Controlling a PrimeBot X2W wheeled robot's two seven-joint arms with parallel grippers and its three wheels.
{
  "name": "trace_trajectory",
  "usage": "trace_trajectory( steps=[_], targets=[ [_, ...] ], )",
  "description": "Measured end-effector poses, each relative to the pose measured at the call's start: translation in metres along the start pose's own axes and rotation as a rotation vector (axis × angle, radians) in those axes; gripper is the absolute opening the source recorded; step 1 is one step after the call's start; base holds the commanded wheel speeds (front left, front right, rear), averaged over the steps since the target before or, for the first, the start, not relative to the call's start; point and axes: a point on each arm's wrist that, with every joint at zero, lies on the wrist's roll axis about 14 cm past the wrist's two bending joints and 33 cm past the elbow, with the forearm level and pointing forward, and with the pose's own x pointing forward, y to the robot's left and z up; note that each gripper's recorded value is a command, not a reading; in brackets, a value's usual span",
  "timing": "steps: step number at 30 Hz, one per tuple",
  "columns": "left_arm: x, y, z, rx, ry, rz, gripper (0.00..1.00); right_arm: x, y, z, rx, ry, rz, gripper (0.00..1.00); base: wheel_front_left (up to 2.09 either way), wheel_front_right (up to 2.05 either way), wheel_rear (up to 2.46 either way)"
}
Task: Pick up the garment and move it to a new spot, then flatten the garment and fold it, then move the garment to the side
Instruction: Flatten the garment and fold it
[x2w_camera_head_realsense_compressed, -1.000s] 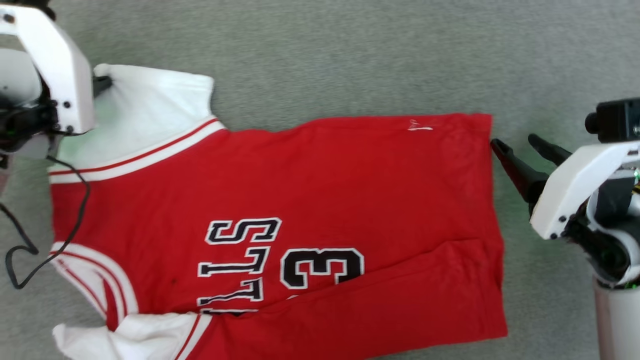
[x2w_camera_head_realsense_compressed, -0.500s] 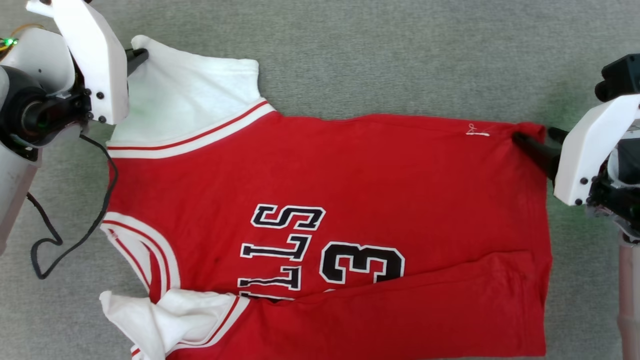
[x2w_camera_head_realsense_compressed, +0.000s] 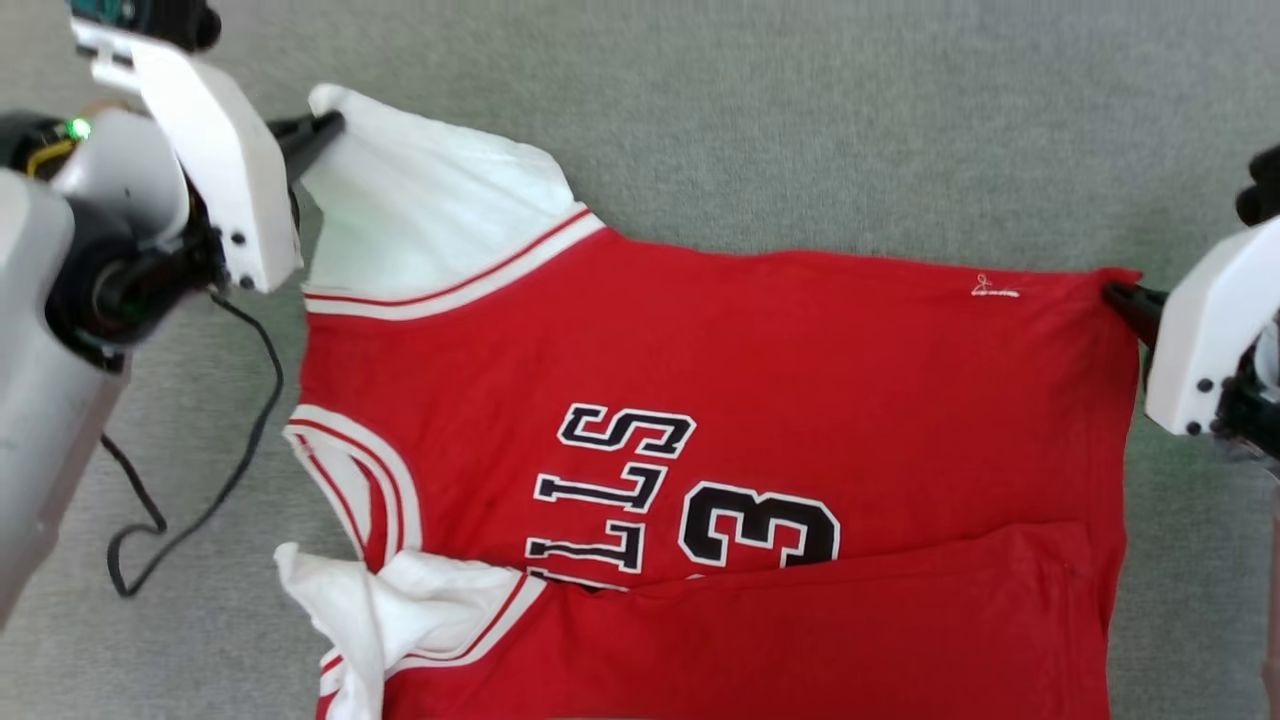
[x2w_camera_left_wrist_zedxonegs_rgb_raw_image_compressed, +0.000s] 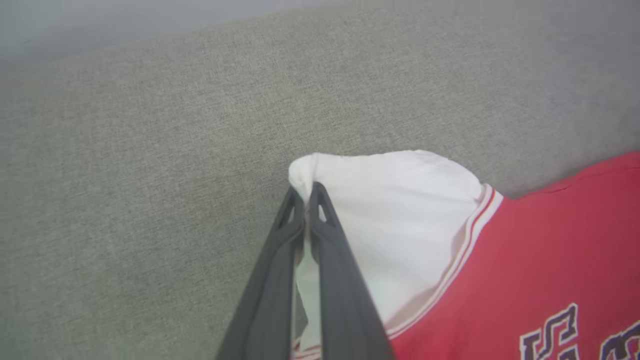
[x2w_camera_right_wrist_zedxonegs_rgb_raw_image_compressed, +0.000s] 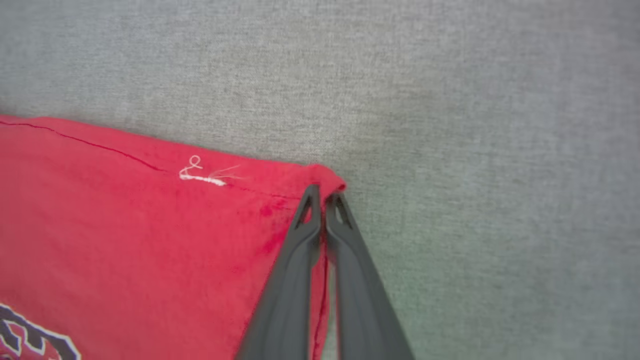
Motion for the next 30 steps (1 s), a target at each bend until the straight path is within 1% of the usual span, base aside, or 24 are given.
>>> trace_trajectory(
  steps=[3, 9, 13, 17, 20, 21, 24, 25, 26, 27, 28, 29, 30],
  targets=[
    [-0.02, -0.002, 0.0, -0.037, -0.069, 0.002, 0.0, -0.017, 0.002, 0.003, -0.003, -0.038, -0.002, 0.0, 0.0, 0.0, 0.0],
    [-0.066, -0.013, -0.018, -0.102, -0.179, 0.004, 0.0, -0.047, 0.005, -0.017, 0.027, -0.055, 0.005, 0.0, 0.0, 0.0, 0.0],
    [-0.097, -0.018, -0.044, -0.156, -0.218, 0.034, 0.0, -0.063, 0.008, -0.039, 0.063, -0.05, 0.015, 0.0, 0.0, 0.0, 0.0],
    [-0.123, -0.021, -0.078, -0.217, -0.211, 0.072, 0.0, -0.074, 0.005, -0.059, 0.107, -0.053, 0.016, 0.0, 0.0, 0.0, 0.0],
    [-0.137, -0.024, -0.111, -0.261, -0.17, 0.103, 0.0, -0.078, 0.005, -0.074, 0.136, -0.054, 0.015, 0.0, 0.0, 0.0, 0.0],
    [-0.137, -0.024, -0.111, -0.261, -0.17, 0.103, 0.0, -0.078, 0.005, -0.074, 0.136, -0.054, 0.015, 0.0, 0.0, 0.0, 0.0],
    [-0.144, -0.035, -0.14, -0.309, -0.122, 0.106, 0.0, -0.08, 0.002, -0.092, 0.162, -0.031, 0.001, 0.0, 0.0, 0.0, 0.0],
    [-0.146, -0.039, -0.147, -0.342, -0.114, 0.1, 0.0, -0.08, 0.001, -0.099, 0.175, -0.022, -0.001, 0.0, 0.0, 0.0, 0.0],
    [-0.146, -0.044, -0.156, -0.376, -0.097, 0.094, 0.03, -0.08, 0.002, -0.104, 0.187, -0.019, 0.0, 0.11, 0.0, 0.0, 0.0],
    [-0.147, -0.047, -0.166, -0.397, -0.077, 0.095, 0.18, -0.079, 0.002, -0.109, 0.199, -0.011, 0.0, 0.32, 0.0, 0.0, 0.0],
    [-0.148, -0.049, -0.173, -0.413, -0.063, 0.096, 0.3, -0.079, 0.001, -0.115, 0.206, -0.001, -0.002, 0.93, 0.0, 0.0, 0.0],
    [-0.148, -0.051, -0.178, -0.428, -0.056, 0.095, 0.82, -0.079, 0.001, -0.121, 0.207, 0.008, -0.009, 1.0, 0.0, 0.0, 0.0],
    [-0.148, -0.052, -0.181, -0.443, -0.057, 0.097, 1.0, -0.078, -0.001, -0.127, 0.204, 0.018, -0.023, 1.0, 0.0, 0.0, 0.0]
  ],
)
